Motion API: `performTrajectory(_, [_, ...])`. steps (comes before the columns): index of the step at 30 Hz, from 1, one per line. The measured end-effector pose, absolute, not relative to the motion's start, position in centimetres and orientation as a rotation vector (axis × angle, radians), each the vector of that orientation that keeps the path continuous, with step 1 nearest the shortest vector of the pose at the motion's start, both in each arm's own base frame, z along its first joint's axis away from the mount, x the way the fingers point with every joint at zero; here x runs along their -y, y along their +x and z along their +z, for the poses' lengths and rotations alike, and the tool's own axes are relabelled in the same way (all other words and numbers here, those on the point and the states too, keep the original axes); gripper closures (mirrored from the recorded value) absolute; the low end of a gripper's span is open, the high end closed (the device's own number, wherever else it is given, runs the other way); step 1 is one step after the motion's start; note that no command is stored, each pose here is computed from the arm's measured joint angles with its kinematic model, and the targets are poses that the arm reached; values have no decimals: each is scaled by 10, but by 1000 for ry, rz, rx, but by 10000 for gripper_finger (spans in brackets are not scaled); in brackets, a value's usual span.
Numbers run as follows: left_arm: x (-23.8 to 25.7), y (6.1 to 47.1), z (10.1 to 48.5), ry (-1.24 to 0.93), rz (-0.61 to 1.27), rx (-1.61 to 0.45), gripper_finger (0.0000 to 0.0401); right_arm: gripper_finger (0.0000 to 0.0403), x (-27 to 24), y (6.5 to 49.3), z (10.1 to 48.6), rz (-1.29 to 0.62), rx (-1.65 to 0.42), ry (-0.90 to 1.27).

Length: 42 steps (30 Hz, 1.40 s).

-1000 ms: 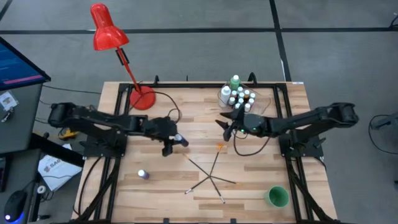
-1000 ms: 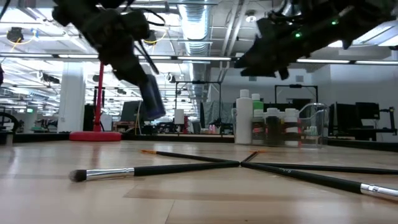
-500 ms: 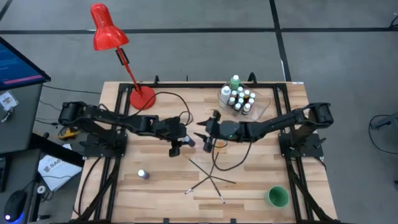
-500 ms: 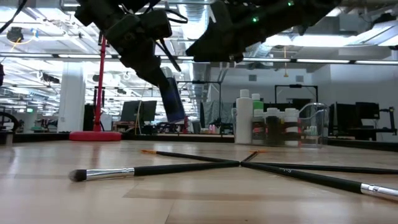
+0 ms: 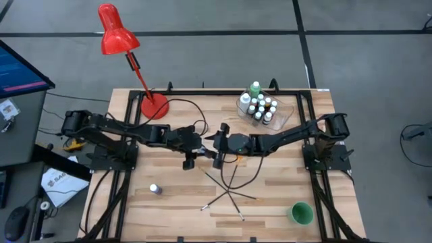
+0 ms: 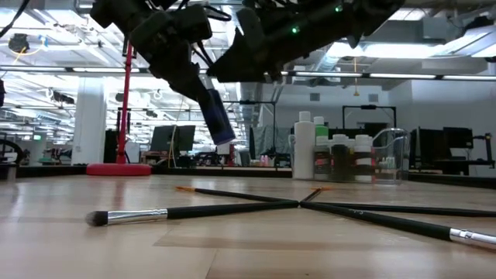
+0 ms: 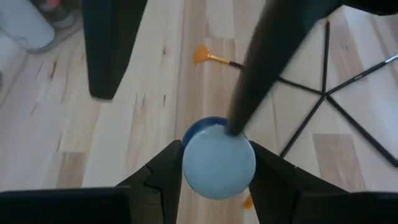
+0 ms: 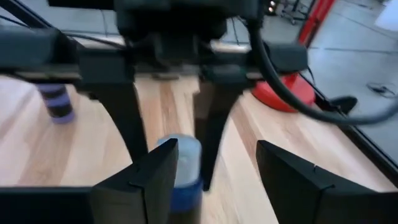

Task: Pick & Place Paint Supplies
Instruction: Put the small dark blue paint bottle into the transparent bin

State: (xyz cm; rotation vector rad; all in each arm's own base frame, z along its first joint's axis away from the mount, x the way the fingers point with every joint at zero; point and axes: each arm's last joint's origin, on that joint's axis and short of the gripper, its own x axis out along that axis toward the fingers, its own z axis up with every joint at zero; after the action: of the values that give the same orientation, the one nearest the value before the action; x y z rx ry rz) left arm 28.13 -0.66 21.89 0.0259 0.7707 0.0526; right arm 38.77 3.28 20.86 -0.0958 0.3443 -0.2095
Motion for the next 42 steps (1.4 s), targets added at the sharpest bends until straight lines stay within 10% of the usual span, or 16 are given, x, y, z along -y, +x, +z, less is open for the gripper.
performTrajectory(34, [7,281,218,41,49,-781,261,163,-31,396,190,-154,-365,-43])
performTrajectory(42, [7,281,218,42,51,-777,261,211,-29,397,190,-143,-368,-33])
